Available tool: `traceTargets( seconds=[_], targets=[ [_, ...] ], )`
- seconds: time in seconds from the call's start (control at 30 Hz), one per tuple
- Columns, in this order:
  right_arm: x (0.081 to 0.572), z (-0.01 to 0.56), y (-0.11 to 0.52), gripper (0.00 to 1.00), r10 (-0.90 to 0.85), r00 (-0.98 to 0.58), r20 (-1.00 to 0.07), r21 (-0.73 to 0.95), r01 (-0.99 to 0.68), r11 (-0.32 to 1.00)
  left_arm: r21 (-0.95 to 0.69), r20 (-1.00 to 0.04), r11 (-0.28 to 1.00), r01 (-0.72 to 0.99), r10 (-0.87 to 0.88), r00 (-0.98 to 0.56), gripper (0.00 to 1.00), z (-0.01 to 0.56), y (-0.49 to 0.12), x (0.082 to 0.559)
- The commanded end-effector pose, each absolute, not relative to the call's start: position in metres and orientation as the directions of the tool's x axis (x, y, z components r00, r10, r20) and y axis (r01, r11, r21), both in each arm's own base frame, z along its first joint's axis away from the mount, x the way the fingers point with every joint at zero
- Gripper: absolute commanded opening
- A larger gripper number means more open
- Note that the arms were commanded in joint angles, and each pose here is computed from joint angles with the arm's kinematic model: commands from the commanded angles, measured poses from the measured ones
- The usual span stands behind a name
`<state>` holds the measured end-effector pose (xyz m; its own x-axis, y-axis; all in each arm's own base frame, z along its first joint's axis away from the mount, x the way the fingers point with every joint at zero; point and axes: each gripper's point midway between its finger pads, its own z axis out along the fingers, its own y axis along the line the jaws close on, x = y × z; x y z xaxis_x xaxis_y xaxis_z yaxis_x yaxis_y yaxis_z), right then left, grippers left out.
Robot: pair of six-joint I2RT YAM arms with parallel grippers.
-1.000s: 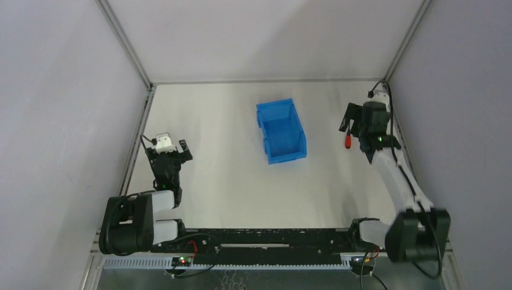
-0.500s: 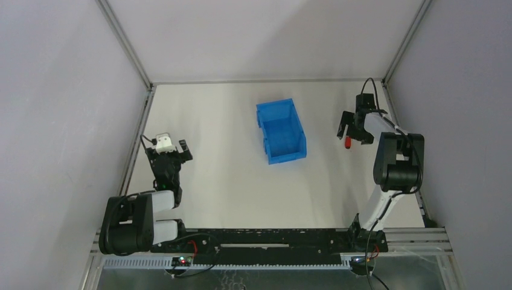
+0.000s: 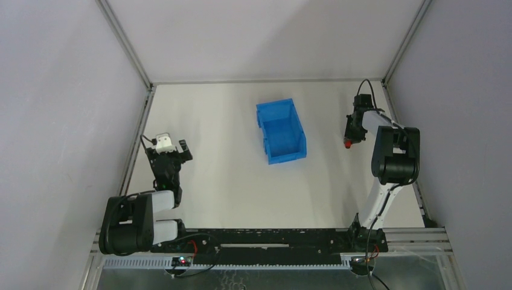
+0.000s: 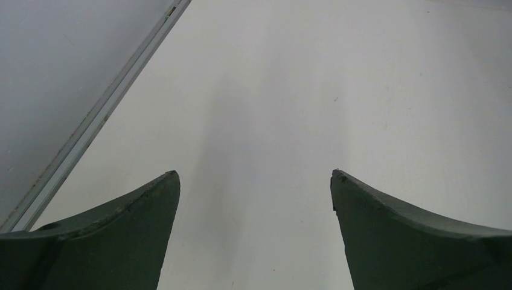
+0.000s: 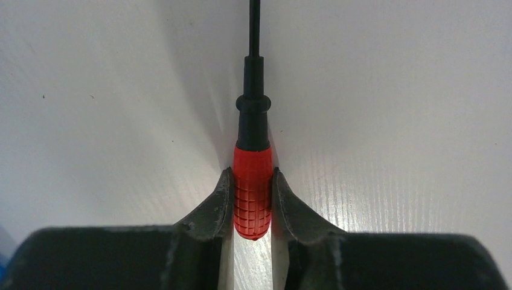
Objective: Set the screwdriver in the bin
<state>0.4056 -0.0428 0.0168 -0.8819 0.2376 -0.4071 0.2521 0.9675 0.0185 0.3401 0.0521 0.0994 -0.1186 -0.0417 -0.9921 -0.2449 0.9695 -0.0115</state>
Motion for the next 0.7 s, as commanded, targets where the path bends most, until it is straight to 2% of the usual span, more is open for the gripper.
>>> traceTargets(
  seconds=[0.0, 0.2, 0.43, 0.57, 0.67],
  targets=[
    [0.411, 0.041, -0.043, 0.07, 0.215, -0.872, -0.439, 0.03, 0.225, 0.974, -0.026, -1.0, 0.97, -0.241, -0.029, -0.007, 1.0, 0.134, 0.053, 0.353],
    [0.407, 0.105, -0.036, 0.04, 0.212, -0.834, -0.509, 0.073, 0.203, 0.976, -0.026, -1.0, 0.97, -0.241, -0.029, -0.006, 1.0, 0.134, 0.053, 0.354],
    [0.4, 0.187, -0.012, 0.07, 0.228, -0.752, -0.619, 0.168, 0.156, 0.973, -0.026, -1.0, 0.97, -0.24, -0.029, -0.008, 1.0, 0.134, 0.052, 0.353],
    [0.392, 0.226, 0.025, 0.1, 0.19, -0.726, -0.661, 0.249, 0.026, 0.968, -0.027, -1.0, 0.97, -0.24, -0.029, -0.005, 1.0, 0.135, 0.052, 0.354],
    [0.381, 0.262, 0.077, 0.11, 0.126, -0.69, -0.713, 0.308, -0.146, 0.94, -0.027, -1.0, 0.971, -0.239, -0.029, -0.005, 1.0, 0.135, 0.052, 0.354]
  ],
)
